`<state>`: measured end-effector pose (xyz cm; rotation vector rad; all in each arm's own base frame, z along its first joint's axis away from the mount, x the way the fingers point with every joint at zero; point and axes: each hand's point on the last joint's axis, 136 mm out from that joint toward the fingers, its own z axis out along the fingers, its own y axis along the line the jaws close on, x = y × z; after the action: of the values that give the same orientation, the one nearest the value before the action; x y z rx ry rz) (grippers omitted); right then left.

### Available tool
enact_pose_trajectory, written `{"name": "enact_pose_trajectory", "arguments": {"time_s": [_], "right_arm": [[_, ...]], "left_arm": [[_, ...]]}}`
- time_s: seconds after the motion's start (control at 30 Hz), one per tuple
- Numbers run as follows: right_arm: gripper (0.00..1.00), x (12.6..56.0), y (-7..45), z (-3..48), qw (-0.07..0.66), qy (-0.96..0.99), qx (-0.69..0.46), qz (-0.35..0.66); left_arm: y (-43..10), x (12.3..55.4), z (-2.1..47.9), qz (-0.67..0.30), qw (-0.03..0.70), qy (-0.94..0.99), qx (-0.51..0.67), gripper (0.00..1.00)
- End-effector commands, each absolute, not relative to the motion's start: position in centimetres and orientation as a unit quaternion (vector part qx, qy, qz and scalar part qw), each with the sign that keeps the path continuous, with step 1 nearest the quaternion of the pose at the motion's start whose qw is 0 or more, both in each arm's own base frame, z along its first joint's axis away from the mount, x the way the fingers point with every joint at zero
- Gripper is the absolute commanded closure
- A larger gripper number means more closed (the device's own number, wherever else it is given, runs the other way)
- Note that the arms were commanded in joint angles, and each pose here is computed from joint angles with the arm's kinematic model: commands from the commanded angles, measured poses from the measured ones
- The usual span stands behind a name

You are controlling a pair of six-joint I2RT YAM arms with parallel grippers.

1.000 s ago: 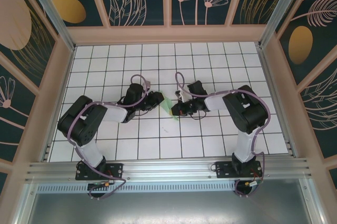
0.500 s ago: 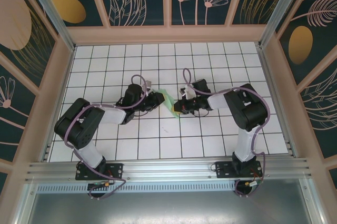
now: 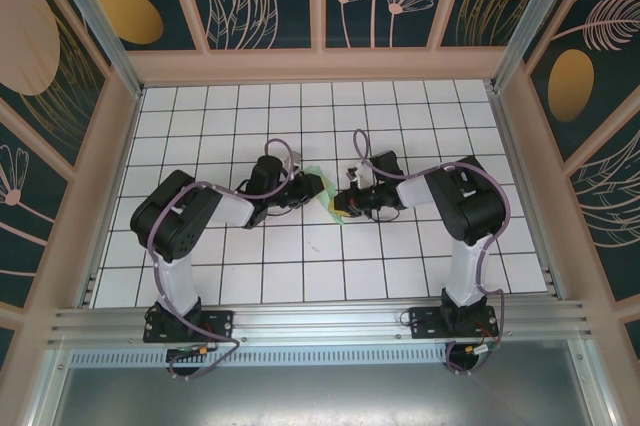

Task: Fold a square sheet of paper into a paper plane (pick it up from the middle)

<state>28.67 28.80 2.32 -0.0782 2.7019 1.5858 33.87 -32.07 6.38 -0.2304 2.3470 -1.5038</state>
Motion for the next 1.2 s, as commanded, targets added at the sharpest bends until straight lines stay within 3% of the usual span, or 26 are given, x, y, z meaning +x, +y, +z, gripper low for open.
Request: {"name": "enact_pose_trajectory", "arguments": {"time_s": [0.0, 0.47, 0.63, 0.9, 1.03, 1.17], "right_arm": [[1.00, 28.7, 28.5, 1.8, -0.002, 0.860, -0.015, 0.511], [0.99, 29.7, 27.8, 2.8, 0.036, 0.873, -0.014, 0.485], [0.87, 30.2, 27.4, 3.6, 0.060, 0.881, -0.017, 0.468], [0.79, 30.7, 26.0, 4.0, 0.088, 0.904, -0.022, 0.417], [0.82, 31.2, 25.5, 5.3, 0.128, 0.911, -0.031, 0.391], [0.91, 30.5, 27.3, 7.8, 0.133, 0.887, -0.076, 0.436]], "left_arm": [[-33.2, 34.4, 6.7, -0.546, 0.174, 0.817, -0.069, 0.79], [-33.1, 36.3, 4.3, -0.522, 0.194, 0.826, -0.087, 0.80], [-32.6, 36.6, 3.0, -0.502, 0.197, 0.836, -0.098, 0.81], [-32.5, 36.9, 2.4, -0.486, 0.200, 0.845, -0.099, 0.81], [-32.7, 37.0, 2.1, -0.485, 0.193, 0.847, -0.095, 0.81], [-32.6, 37.0, 1.5, -0.474, 0.190, 0.855, -0.096, 0.81]]}}
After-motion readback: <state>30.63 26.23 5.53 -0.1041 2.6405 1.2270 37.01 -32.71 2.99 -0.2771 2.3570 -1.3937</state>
